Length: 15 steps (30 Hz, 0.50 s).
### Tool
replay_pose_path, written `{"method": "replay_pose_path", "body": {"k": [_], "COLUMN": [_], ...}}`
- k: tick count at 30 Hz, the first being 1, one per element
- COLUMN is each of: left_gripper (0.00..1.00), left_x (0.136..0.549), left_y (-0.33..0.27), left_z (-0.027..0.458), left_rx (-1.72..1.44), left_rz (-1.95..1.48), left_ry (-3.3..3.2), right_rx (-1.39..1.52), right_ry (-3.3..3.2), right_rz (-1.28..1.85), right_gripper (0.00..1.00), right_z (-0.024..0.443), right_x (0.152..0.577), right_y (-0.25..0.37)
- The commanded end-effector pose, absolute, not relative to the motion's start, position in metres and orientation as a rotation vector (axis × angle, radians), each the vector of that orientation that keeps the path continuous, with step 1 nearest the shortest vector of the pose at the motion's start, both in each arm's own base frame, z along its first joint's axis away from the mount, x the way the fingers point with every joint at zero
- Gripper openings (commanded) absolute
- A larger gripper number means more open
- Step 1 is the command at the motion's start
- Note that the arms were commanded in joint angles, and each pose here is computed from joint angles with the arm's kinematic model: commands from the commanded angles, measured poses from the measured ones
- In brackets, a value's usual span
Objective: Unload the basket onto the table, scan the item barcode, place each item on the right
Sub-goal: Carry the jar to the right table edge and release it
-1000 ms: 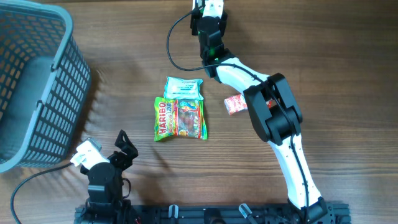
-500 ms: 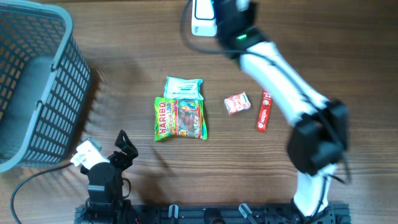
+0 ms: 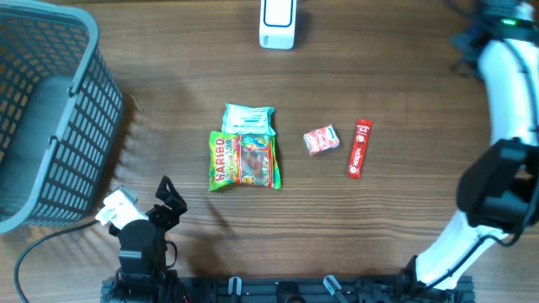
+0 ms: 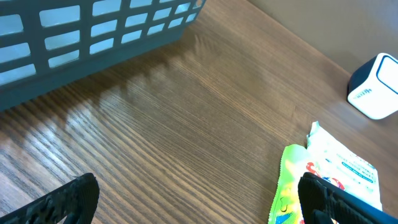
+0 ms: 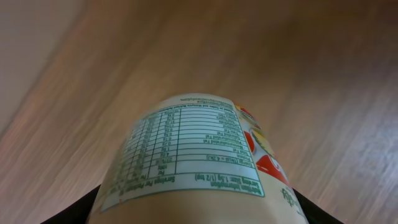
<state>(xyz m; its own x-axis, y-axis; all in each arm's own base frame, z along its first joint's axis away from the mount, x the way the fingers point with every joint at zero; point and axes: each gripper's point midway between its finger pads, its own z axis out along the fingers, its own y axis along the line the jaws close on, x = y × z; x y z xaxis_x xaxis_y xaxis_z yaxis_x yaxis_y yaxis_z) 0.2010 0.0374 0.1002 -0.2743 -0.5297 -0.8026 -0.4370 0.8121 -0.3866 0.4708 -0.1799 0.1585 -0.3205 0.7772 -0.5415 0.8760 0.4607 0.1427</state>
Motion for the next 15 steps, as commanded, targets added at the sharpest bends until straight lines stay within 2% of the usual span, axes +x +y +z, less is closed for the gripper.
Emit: {"method": "replay_pose_path", "body": {"k": [1,4,9,12,15], "left_gripper": [1.0,1.0,1.0,1.0,1.0], "left_x": [0.201,0.201,0.201,0.201,0.201], "left_y": [0.038,0.038,0.038,0.038,0.038], "left_z": [0.101,0.101,0.101,0.101,0.101], "left_rx": [-0.734,-0.734,-0.734,-0.734,-0.734], "left_rz": [-0.112,-0.112,-0.111,-0.112,-0.111], "left_ry": [1.902,1.902,1.903,1.902,1.903], "right_rx": [1.561,1.697,1.898,1.96,1.984], "right_ry": [2.162,2.172,2.244,2.256,2.244], "right_rz": [-0.112,-0.123,-0.023,-0.001,-0.006], "right_gripper": [0.58,0.61,0.6,0.6,0.6], "right_z": [0.126,0.085,0.006,-0.015,-0.016], "right_x": [0.458,0.439,0.414,0.403,0.397], "right_y": [-0.213,-0.248,-0.268,-0.274,-0.281]}}
